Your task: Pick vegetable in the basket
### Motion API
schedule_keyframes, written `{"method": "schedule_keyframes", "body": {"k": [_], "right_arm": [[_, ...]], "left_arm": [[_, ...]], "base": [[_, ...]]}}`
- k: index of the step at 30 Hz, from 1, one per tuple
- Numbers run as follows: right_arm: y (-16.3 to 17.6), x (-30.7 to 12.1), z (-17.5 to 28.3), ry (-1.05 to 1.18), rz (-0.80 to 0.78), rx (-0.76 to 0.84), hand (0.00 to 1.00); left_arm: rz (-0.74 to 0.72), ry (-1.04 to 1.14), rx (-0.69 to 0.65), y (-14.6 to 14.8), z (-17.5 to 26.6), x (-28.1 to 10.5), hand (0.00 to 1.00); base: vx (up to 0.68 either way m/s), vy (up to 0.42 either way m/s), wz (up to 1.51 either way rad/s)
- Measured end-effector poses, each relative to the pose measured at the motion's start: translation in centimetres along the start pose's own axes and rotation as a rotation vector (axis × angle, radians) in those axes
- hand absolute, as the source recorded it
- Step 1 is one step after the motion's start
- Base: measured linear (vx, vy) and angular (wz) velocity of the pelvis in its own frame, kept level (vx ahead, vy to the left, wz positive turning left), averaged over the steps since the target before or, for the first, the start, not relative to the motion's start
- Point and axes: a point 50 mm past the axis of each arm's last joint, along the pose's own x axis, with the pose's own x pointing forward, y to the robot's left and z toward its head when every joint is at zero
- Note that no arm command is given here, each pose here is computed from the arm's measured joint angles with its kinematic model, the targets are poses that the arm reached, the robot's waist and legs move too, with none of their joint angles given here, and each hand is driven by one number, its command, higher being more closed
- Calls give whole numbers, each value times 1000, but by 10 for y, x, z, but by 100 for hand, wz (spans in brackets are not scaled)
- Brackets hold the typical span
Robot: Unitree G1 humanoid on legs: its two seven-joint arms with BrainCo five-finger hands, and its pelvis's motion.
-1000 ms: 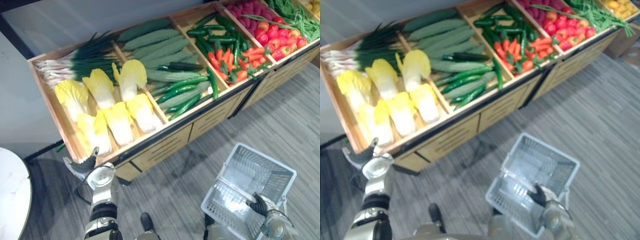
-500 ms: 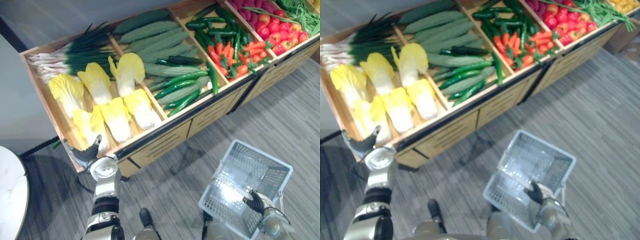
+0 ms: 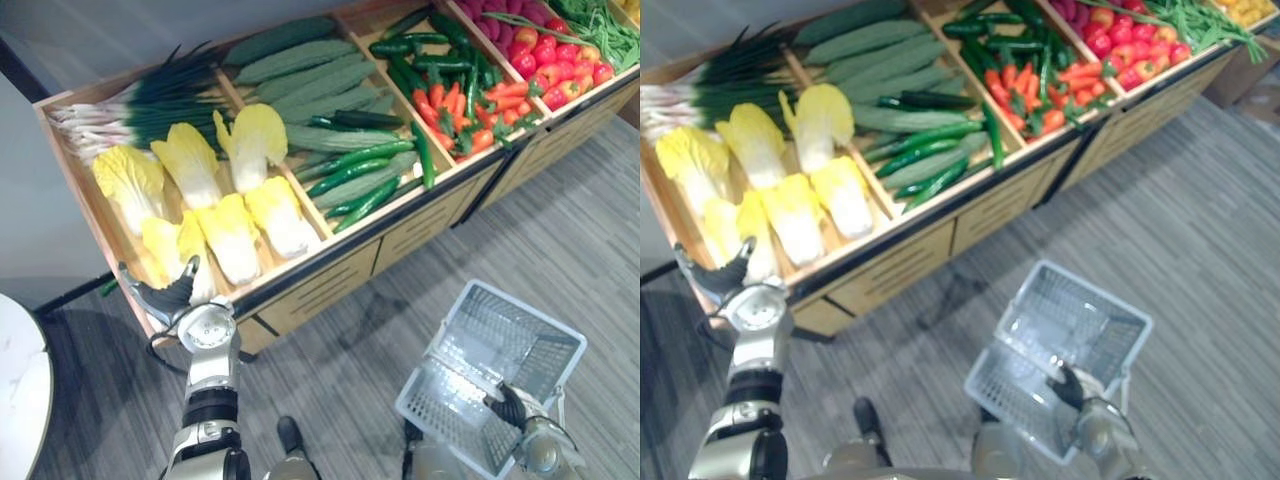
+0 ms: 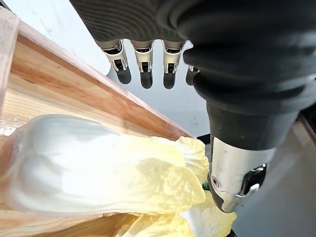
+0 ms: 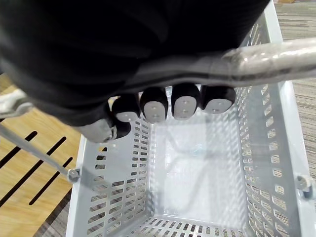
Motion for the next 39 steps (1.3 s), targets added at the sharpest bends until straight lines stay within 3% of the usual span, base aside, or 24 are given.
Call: {"method": "schedule_keyframes", "body": {"k": [12,27,39], "right_arm": [[-7,7,7,-19,-21,20,100],[-8,11,16,-56,-28,18,100],[-10,16,23,-79,-42,11,100]], "left_arm": [[0,81,54,-5,-16,1,0],[-4,63,41,-18,-1,13,0],[57,88,-12,-9,5,35,0]], "base": [[17,-3,-2],[28,-3,-5],[4,-1,-5]]}}
